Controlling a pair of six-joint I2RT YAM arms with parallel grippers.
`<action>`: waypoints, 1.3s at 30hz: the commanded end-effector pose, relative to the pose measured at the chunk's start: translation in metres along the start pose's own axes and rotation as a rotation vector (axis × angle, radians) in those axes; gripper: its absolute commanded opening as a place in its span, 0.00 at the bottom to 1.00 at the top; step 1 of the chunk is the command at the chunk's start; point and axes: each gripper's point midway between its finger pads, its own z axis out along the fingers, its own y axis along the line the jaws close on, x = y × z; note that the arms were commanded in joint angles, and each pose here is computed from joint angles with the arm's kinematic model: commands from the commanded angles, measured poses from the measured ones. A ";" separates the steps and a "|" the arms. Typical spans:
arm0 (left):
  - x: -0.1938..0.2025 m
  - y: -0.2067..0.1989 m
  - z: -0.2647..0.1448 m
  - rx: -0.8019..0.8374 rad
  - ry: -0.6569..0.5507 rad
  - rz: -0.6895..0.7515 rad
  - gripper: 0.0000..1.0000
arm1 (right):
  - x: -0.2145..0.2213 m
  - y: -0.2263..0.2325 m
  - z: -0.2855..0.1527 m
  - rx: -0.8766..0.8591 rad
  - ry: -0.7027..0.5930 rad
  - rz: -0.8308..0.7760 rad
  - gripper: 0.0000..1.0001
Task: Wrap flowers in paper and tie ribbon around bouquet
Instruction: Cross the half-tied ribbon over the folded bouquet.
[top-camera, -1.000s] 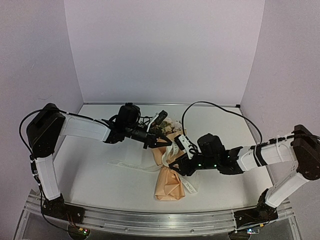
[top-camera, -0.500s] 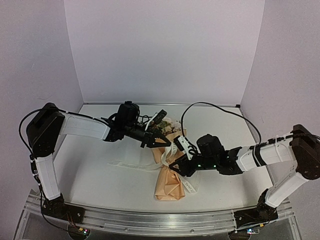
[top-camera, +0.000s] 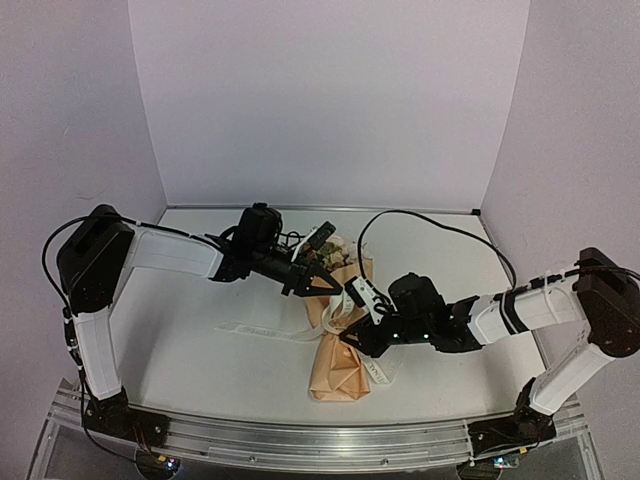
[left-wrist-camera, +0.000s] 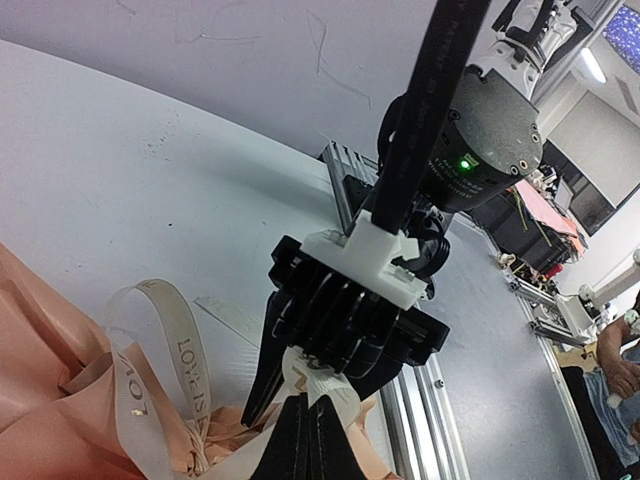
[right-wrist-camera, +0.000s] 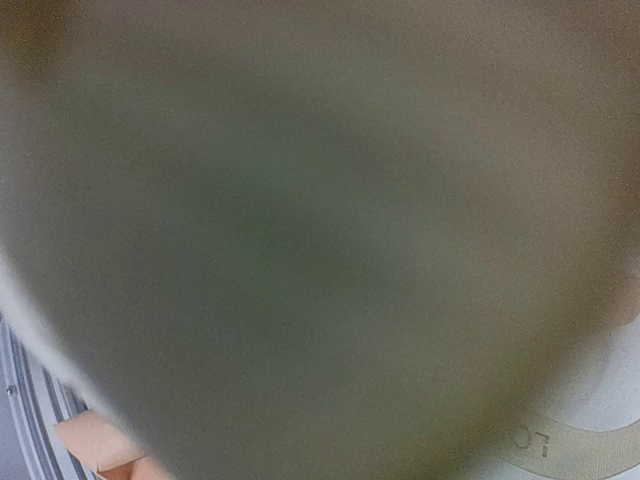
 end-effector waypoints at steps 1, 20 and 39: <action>-0.014 -0.003 -0.002 0.013 -0.017 0.043 0.00 | -0.022 0.000 0.001 0.026 -0.052 0.015 0.25; -0.018 -0.004 -0.009 -0.049 -0.053 0.068 0.00 | -0.031 -0.016 -0.008 0.118 -0.106 0.141 0.02; -0.021 -0.002 -0.037 -0.156 -0.132 0.070 0.00 | 0.022 -0.035 -0.029 0.221 0.037 0.167 0.00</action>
